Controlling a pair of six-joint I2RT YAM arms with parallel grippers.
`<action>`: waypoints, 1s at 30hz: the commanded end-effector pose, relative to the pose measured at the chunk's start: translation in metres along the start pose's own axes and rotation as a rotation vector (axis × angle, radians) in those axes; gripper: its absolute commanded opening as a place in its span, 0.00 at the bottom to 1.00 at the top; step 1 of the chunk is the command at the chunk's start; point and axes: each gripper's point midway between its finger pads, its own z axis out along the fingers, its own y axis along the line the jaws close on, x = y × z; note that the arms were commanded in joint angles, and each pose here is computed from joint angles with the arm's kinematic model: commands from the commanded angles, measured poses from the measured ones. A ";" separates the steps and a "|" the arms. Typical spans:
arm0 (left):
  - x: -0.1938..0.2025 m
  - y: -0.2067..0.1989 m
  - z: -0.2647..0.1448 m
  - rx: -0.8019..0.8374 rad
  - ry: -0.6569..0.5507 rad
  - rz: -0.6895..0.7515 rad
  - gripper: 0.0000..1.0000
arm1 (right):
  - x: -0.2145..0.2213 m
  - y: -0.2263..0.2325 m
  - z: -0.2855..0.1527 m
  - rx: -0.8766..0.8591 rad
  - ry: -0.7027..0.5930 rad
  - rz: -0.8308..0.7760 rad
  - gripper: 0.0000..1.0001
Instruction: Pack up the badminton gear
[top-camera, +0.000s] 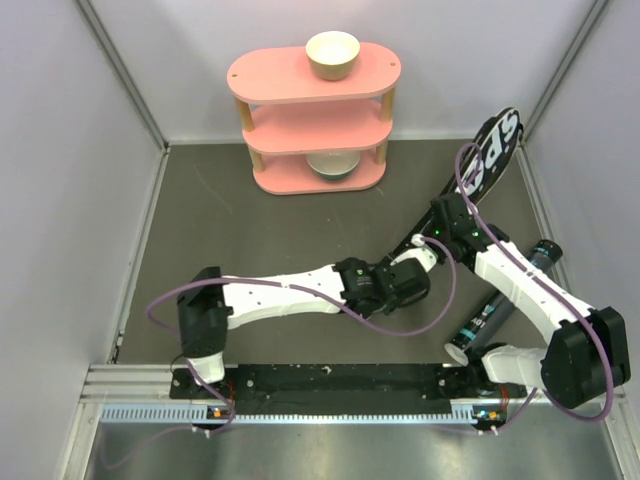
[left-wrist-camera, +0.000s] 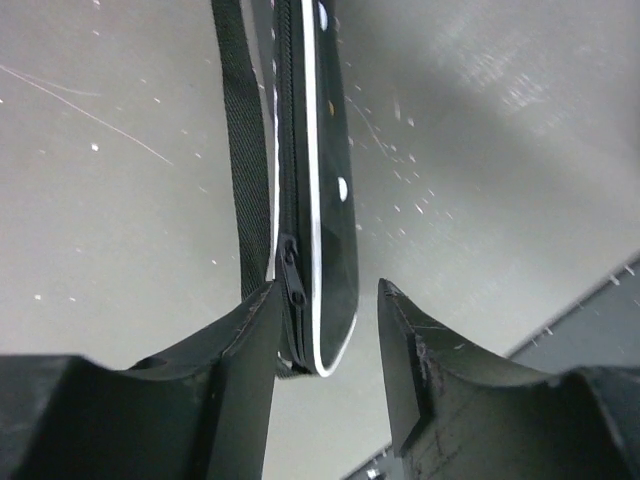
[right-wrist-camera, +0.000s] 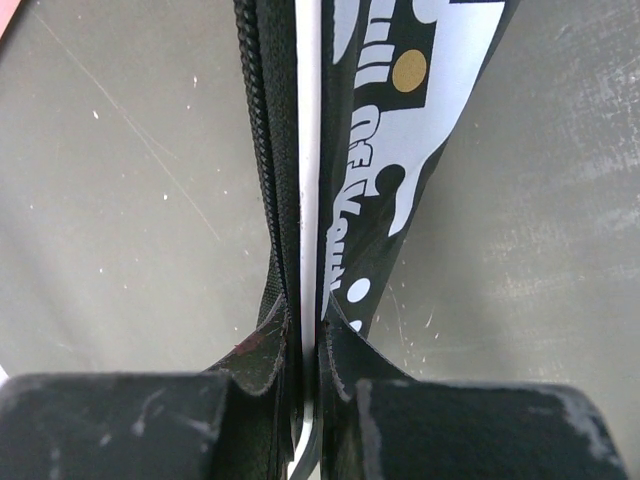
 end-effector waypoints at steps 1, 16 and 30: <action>-0.037 -0.006 -0.053 0.232 -0.138 -0.155 0.49 | -0.017 0.036 -0.014 -0.146 -0.040 -0.035 0.00; -0.021 0.015 -0.044 0.682 -0.089 -0.350 0.28 | -0.012 0.047 -0.020 -0.251 -0.035 -0.097 0.00; -0.029 0.033 -0.042 0.598 -0.123 -0.347 0.28 | -0.011 0.050 -0.023 -0.267 -0.034 -0.119 0.00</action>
